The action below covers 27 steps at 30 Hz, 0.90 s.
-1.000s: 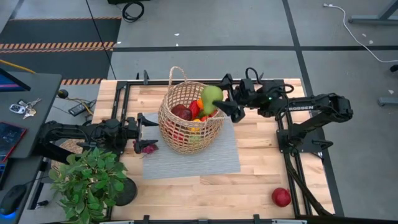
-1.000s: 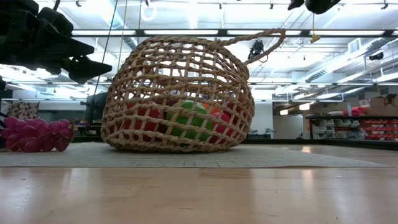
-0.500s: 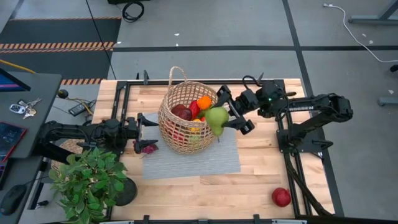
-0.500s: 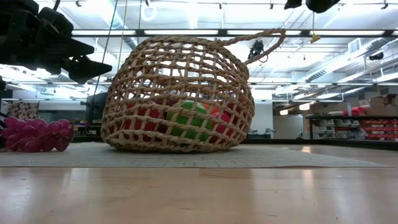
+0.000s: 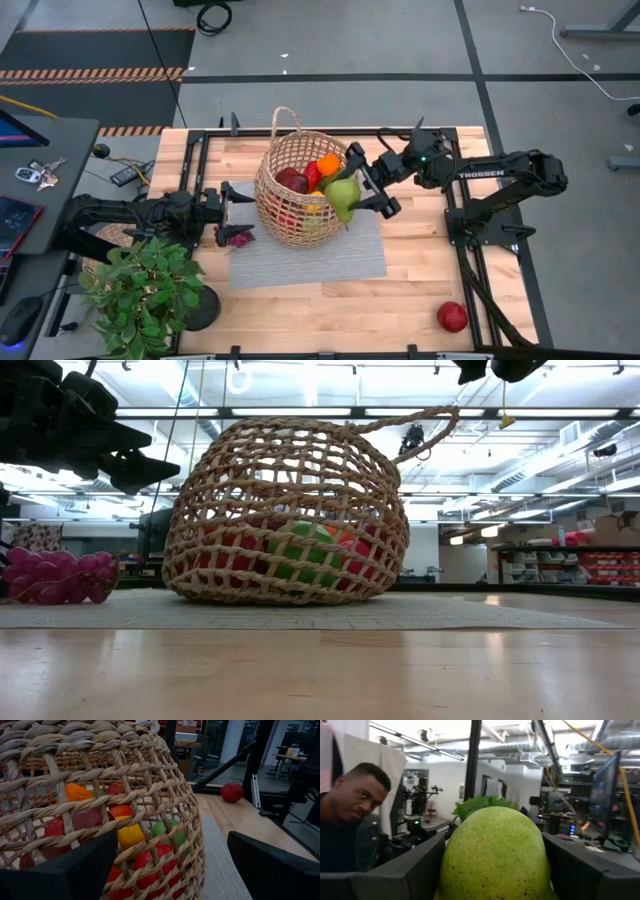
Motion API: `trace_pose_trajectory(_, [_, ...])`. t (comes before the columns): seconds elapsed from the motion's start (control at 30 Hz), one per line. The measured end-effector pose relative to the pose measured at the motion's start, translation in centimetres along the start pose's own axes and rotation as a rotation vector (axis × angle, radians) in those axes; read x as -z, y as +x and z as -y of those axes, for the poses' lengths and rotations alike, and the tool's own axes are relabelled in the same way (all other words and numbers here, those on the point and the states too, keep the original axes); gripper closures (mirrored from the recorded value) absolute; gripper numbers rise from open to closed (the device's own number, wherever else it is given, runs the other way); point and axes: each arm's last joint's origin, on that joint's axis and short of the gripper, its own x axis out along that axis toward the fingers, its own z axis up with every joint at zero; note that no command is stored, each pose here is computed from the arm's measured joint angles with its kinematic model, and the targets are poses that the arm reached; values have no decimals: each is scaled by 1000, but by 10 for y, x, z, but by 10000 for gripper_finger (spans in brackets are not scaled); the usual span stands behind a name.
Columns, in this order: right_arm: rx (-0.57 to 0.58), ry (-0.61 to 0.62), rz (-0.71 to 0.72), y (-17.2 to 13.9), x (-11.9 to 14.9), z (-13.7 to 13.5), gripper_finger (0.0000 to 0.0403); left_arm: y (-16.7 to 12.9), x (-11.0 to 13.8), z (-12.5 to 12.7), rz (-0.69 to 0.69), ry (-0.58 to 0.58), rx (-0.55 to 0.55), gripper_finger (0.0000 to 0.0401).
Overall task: Build produce basket
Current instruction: Put the green pear into the brown basket
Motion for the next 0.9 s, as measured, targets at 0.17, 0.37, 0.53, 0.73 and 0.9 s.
trace_pose_trajectory(0.17, [-145,18,-23,1,2,-6,89,0,0,0,0,0,0,15])
trace_pose_trajectory(0.37, [-255,44,-43,3,4,-13,89,0,0,0,0,0,0,15])
trace_pose_trajectory(0.53, [-222,46,-51,4,5,-12,89,0,0,0,0,0,0,15])
trace_pose_trajectory(0.73, [105,39,-41,4,6,-2,89,0,0,0,0,-1,0,15])
trace_pose_trajectory(0.9, [453,41,-79,1,9,10,89,0,0,0,0,0,0,15])
